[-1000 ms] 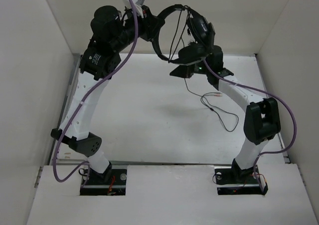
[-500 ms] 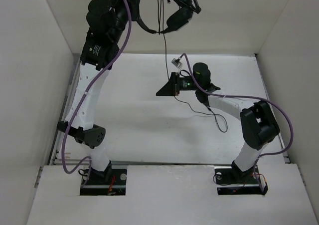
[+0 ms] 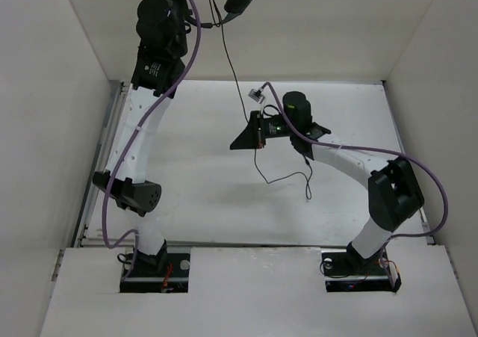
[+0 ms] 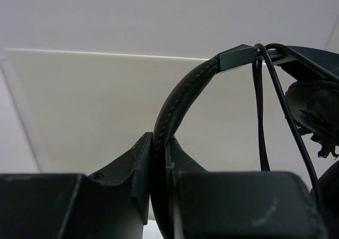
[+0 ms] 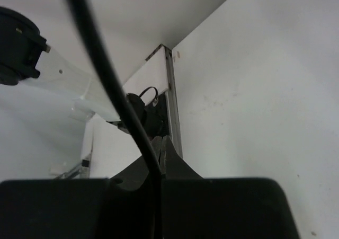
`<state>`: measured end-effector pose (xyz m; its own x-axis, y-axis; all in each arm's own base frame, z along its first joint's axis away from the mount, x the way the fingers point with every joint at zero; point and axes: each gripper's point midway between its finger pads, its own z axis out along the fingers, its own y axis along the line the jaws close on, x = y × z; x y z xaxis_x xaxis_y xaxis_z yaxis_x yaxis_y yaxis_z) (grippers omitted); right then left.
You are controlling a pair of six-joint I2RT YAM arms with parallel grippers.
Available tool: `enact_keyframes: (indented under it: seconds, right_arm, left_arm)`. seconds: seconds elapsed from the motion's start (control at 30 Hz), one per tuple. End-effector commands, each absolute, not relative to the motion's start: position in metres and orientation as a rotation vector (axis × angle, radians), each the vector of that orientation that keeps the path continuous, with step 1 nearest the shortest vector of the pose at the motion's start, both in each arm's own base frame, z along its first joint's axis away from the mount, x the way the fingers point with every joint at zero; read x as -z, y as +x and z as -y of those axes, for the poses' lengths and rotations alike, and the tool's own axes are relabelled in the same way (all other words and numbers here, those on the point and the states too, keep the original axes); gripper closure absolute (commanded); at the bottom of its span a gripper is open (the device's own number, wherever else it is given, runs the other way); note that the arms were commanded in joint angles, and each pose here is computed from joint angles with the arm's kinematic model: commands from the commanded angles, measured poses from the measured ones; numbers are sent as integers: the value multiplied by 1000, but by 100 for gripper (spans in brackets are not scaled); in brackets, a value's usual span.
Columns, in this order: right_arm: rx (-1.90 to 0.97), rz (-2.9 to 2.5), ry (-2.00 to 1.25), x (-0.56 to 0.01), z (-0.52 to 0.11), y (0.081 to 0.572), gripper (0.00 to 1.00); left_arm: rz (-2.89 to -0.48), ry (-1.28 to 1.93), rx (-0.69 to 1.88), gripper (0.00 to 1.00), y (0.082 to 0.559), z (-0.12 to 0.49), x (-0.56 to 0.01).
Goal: Wrap the headphones
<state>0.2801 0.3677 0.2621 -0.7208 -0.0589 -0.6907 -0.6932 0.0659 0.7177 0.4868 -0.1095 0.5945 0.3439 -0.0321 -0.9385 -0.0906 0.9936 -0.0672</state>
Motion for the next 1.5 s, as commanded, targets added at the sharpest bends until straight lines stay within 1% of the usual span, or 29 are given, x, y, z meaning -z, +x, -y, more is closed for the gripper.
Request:
enact_keyframes:
  seconds: [0.0, 0.3, 0.5, 0.7, 0.87, 1.1, 1.47]
  right_arm:
    - [-1558, -1788, -944, -285, -379, 259, 100]
    - [-1330, -1755, -1198, -268, -393, 230, 100]
    - [-1194, -1674, -1262, -289, -387, 231, 100]
    - [-943, -1561, -1277, -335, -364, 261, 100]
    - [-721, -1464, -1274, -372, -339, 286, 100]
    - [-487, -1386, -1212, -414, -303, 321, 100]
    - [-169, -1293, -1060, -475, -244, 362, 100]
  left_arm:
    - [-1059, -279, -70, 100, 473, 75, -632]
    - [-1052, -301, -108, 100, 477, 62, -631]
    - [-1069, -316, -163, 100, 484, 43, -620]
    - [-1098, -319, -230, 100, 490, 27, -602]
    - [-1124, -294, -270, 100, 497, 26, -588]
    - [-1176, -254, -303, 100, 505, 30, -564]
    - [-1324, -120, -317, 100, 508, 65, -496]
